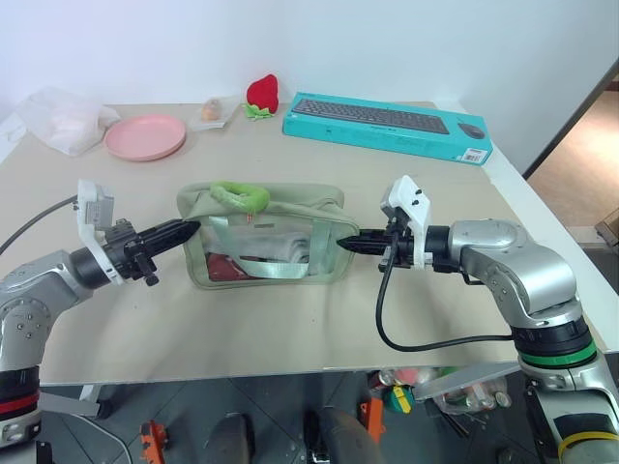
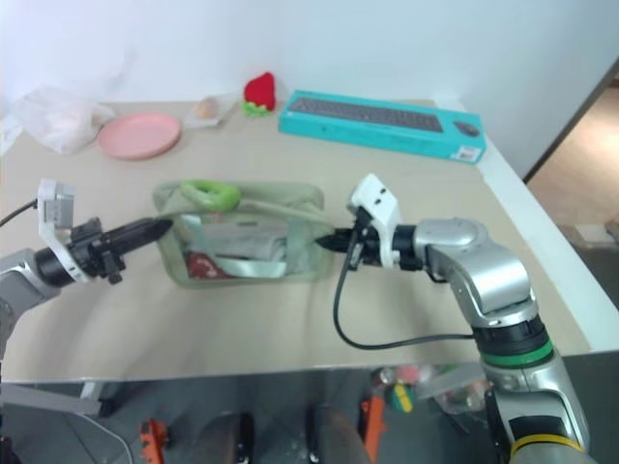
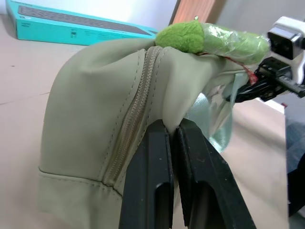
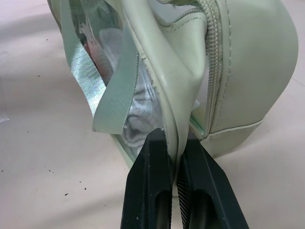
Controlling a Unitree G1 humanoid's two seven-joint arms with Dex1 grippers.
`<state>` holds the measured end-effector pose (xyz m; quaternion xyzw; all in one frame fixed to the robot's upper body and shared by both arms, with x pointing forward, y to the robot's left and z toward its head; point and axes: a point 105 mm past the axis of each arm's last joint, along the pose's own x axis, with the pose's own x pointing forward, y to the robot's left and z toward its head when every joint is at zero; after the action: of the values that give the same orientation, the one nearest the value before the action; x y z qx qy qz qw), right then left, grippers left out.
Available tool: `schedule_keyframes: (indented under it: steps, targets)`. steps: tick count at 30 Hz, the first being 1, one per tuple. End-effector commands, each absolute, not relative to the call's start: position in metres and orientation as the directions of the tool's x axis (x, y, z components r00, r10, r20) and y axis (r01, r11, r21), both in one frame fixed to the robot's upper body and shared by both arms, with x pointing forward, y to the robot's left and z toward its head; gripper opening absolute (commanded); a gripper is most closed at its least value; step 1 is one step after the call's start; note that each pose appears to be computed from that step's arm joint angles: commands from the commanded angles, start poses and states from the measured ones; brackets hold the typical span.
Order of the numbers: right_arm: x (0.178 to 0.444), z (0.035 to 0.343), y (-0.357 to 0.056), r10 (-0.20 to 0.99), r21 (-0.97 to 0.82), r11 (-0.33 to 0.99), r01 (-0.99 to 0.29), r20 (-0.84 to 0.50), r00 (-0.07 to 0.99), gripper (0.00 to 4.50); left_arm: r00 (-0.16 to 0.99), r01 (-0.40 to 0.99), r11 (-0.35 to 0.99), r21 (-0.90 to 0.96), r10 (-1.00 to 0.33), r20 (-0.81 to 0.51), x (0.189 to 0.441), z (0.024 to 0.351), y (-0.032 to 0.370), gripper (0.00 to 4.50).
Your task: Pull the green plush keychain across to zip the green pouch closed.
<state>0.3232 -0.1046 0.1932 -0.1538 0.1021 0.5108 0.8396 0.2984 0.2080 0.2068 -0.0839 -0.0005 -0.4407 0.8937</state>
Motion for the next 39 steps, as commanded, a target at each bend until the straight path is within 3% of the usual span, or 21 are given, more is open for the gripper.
schedule_keyframes:
  steps: [1,6,9,11,13,18,22,25,39]
  targets:
    - [0.321,0.206,-0.106,0.833,-0.180,0.430,-0.885,-0.298,0.465,1.79,0.599,0.801,0.594,-0.077,-0.795,0.092,0.296,0.216,0.202,0.00]
    - [0.317,0.243,-0.122,0.858,-0.182,0.458,-0.870,-0.167,0.486,3.53,0.584,0.812,0.580,-0.067,-0.807,0.085,0.293,0.214,0.196,0.00]
    - [0.299,0.288,-0.129,0.904,-0.203,0.417,-0.886,-0.003,0.427,3.53,0.579,0.815,0.575,-0.068,-0.810,0.088,0.292,0.213,0.194,0.00]
    - [0.283,0.329,-0.116,0.935,-0.260,0.350,-0.900,0.148,0.321,3.53,0.572,0.820,0.568,-0.068,-0.816,0.086,0.292,0.212,0.191,0.00]
    - [0.277,0.342,-0.099,0.948,-0.292,0.308,-0.906,0.178,0.265,3.53,0.568,0.823,0.564,-0.069,-0.819,0.084,0.293,0.210,0.189,0.00]
    - [0.281,0.308,-0.058,0.962,-0.428,0.209,-0.879,-0.069,0.263,3.53,0.555,0.832,0.552,-0.060,-0.828,0.076,0.294,0.209,0.185,0.00]
    - [0.282,0.289,-0.046,0.954,-0.488,0.134,-0.862,-0.172,0.245,3.53,0.552,0.834,0.549,-0.059,-0.830,0.075,0.295,0.208,0.184,0.00]
    - [0.302,0.277,-0.034,0.913,-0.592,0.135,-0.794,-0.237,0.332,3.53,0.552,0.834,0.548,-0.061,-0.830,0.079,0.293,0.208,0.184,0.00]
    - [0.309,0.288,-0.012,0.945,-0.580,0.126,-0.805,-0.176,0.275,3.53,0.546,0.838,0.541,-0.071,-0.833,0.091,0.294,0.206,0.178,0.00]
